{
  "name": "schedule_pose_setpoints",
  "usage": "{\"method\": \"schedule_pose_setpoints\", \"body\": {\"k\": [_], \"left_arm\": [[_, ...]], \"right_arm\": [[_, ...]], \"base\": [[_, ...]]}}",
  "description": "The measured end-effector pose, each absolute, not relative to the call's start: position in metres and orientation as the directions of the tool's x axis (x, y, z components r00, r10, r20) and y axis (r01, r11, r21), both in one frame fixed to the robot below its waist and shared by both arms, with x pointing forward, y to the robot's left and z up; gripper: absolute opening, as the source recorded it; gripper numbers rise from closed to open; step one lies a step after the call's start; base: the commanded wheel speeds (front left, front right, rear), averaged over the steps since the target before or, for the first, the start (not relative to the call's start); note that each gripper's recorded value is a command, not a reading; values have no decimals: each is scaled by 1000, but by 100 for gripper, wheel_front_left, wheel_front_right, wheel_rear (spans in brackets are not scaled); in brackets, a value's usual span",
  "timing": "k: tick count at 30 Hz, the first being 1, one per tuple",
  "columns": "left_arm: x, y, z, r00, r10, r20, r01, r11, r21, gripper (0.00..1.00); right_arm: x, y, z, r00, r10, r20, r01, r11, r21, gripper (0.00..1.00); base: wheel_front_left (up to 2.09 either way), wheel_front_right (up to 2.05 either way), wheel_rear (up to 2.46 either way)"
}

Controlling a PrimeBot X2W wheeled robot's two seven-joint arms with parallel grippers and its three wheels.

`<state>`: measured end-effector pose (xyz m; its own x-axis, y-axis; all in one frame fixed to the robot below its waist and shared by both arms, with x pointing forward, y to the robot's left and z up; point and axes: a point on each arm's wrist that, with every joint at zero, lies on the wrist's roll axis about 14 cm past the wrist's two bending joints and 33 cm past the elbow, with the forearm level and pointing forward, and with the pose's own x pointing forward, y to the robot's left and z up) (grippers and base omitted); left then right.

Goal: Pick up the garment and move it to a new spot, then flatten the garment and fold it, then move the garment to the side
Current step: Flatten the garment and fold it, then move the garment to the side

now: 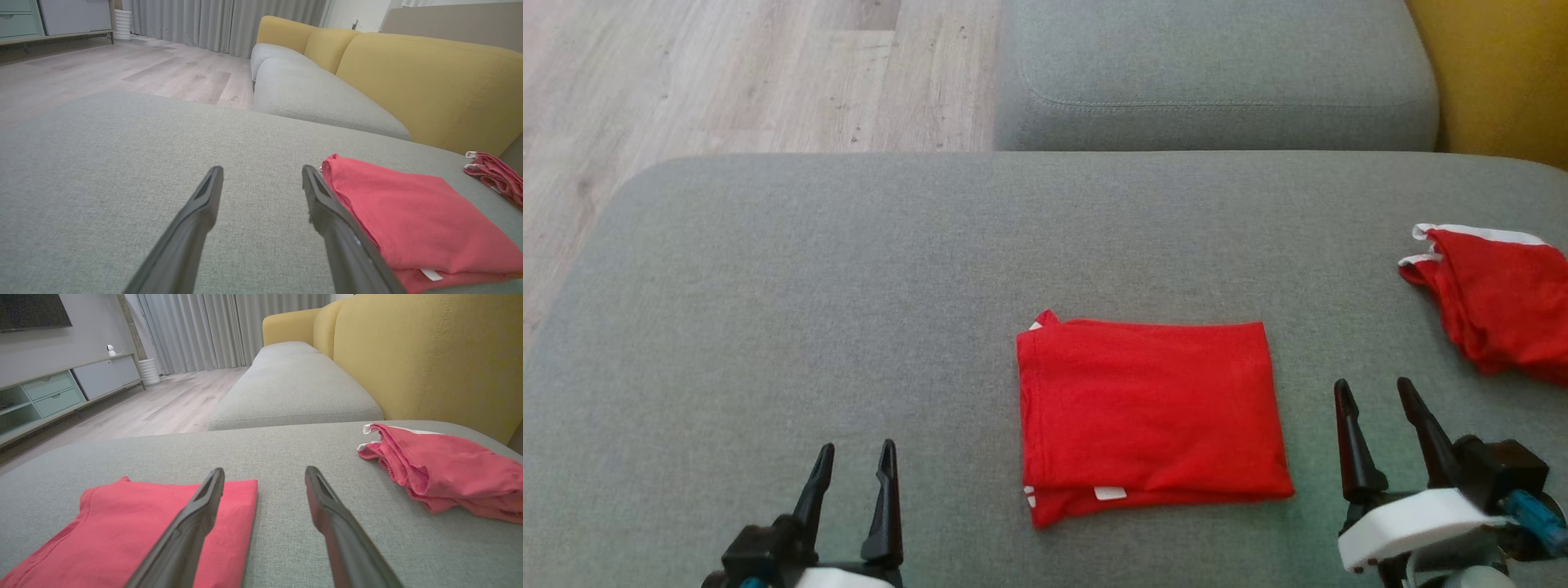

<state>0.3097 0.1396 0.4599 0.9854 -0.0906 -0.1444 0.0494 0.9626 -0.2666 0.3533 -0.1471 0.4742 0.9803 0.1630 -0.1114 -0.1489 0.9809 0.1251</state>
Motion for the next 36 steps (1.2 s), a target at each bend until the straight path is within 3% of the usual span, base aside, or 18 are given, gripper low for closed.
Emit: {"method": "schedule_pose_setpoints", "body": {"k": [14, 20, 27, 36], "left_arm": [[308, 145, 456, 985, -72, -158, 28, 964, -264, 100], [309, 146, 453, 983, -70, -167, 23, 964, -264, 100], [311, 151, 450, 982, -48, -183, -3, 964, -266, 100], [319, 167, 445, 979, 10, -203, -63, 964, -259, 100]], "right_arm": [[356, -142, 469, 975, 178, -133, -162, 979, 126, 100], [358, -141, 439, 935, 185, -302, -171, 983, 72, 100], [387, -126, 427, 871, 212, -443, -213, 976, 49, 100], [388, -107, 377, 724, 252, -642, -251, 963, 95, 100]], "base": [[0, 0, 0], [0, 0, 0], [0, 0, 0], [0, 0, 0]]}}
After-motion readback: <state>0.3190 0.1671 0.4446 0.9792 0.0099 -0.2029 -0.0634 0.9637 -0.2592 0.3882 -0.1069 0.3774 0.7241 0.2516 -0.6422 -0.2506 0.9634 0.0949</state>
